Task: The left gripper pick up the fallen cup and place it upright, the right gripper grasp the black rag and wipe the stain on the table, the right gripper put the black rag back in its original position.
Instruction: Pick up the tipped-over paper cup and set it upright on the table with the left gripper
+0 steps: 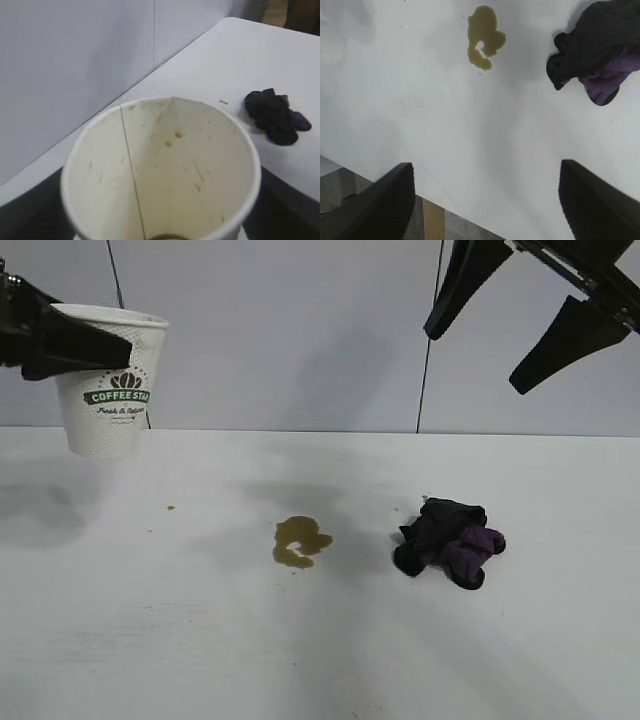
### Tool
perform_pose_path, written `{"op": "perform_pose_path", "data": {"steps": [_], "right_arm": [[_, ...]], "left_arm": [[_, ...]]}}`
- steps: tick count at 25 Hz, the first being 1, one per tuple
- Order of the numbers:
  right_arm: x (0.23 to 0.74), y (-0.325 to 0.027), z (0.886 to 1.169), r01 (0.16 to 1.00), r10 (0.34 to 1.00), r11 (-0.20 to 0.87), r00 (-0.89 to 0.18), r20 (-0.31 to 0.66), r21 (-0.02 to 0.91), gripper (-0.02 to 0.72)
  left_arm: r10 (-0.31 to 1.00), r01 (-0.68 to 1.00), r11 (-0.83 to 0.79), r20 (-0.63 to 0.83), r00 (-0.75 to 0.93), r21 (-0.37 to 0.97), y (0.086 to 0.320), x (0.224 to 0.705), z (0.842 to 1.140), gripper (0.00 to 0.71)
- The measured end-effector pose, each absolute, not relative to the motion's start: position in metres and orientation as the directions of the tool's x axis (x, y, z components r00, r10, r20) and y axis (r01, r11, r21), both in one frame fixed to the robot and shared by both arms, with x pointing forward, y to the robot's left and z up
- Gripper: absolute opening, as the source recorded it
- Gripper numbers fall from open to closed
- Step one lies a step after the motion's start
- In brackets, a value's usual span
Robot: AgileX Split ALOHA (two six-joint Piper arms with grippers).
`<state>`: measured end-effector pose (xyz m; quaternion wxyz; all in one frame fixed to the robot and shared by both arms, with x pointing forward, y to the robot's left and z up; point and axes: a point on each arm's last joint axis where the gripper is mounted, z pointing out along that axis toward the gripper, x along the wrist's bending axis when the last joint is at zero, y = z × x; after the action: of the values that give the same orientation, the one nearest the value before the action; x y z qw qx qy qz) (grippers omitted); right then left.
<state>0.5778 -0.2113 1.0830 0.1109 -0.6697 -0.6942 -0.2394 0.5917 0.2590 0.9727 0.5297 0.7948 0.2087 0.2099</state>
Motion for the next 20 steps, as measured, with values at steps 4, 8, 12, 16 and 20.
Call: {"op": "perform_pose_path", "data": {"steps": [4,8,12,16,20], "right_arm": [[0.578,-0.211,1.083,0.983,0.877,-0.011,-0.078,0.475,0.183,0.547],[0.578,-0.211,1.083,0.983,0.877,-0.011,-0.078,0.475,0.183,0.547],[0.578,-0.211,1.083,0.983,0.877,-0.011,-0.078,0.475,0.183,0.547],[0.578,-0.211,1.083,0.983,0.877,-0.011,-0.078,0.475,0.183,0.547],[0.578,-0.211,1.083,0.983,0.877,-0.011,-0.078,0.475,0.183,0.547]], "left_arm": [[0.553,0.171,-0.355,0.059,0.831,0.919,0.260,0.596,0.940,0.554],[0.542,0.223,-0.351,0.004,0.840,0.909,0.259,0.598,0.912,0.554],[0.535,0.233,-0.361,-0.005,0.845,0.903,0.260,0.601,0.897,0.554],[0.511,0.181,-0.392,0.050,0.858,0.902,0.260,0.602,0.895,0.554],[0.485,0.144,-0.380,0.064,0.872,0.914,0.257,0.600,0.898,0.554]]}}
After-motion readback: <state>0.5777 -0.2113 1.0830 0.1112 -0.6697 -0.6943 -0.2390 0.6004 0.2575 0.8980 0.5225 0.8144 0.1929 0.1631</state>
